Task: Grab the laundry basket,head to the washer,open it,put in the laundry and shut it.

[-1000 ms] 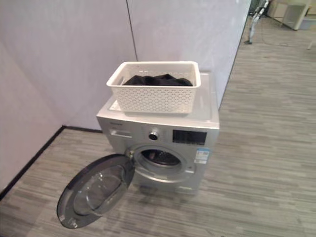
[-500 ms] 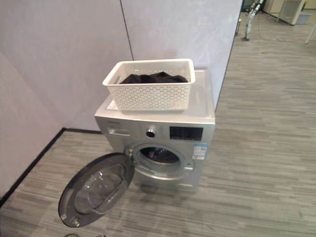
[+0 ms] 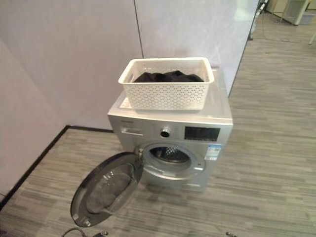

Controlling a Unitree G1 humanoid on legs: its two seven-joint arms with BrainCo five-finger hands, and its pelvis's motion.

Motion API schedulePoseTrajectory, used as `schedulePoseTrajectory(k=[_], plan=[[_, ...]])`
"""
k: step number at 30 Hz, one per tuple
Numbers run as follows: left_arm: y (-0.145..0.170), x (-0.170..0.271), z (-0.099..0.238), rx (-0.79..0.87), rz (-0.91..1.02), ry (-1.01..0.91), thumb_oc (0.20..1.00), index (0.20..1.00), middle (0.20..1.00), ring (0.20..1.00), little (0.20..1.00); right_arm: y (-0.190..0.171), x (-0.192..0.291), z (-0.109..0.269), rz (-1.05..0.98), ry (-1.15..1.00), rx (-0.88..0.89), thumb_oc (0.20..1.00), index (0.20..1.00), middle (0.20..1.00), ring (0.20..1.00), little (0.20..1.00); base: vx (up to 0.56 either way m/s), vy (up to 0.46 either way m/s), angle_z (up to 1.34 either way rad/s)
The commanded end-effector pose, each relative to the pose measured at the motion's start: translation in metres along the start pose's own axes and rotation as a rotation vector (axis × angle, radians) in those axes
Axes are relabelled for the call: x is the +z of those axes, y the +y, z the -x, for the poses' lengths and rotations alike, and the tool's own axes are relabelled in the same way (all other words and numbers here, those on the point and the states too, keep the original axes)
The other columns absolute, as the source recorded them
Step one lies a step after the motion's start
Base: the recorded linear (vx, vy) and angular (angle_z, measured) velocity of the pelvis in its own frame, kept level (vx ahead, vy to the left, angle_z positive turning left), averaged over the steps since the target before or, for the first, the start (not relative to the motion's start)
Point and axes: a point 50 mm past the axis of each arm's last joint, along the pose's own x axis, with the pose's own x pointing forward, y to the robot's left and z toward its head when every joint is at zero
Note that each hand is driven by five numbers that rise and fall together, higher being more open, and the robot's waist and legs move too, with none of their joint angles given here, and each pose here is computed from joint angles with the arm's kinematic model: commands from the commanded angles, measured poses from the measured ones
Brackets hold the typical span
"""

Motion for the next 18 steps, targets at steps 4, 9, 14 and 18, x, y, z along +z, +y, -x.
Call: schedulePoseTrajectory(k=[4,9,14,18], plan=[[0.010,0.011,-0.001,0.006,-0.014,-0.024,1.000,1.000,1.000,1.000,1.000,-0.013,0.017,0.001,0.096,-0.068,-0.036,1.000,1.000,1.000,1.000,1.000,0.22,-0.053,0.03],[0.015,0.012,-0.001,0.025,-0.006,-0.030,1.000,1.000,1.000,1.000,1.000,-0.021,0.019,0.002,0.098,-0.077,-0.064,1.000,1.000,1.000,1.000,1.000,0.17,-0.097,0.21],[0.022,0.021,-0.002,0.048,-0.042,-0.060,1.000,1.000,1.000,1.000,1.000,-0.036,0.025,0.005,0.113,-0.106,-0.109,1.000,1.000,1.000,1.000,1.000,0.13,-0.168,0.11],[0.017,0.020,-0.002,0.047,-0.057,-0.054,1.000,1.000,1.000,1.000,1.000,-0.039,0.030,0.006,0.161,-0.121,-0.135,1.000,1.000,1.000,1.000,1.000,0.22,0.182,-0.19]])
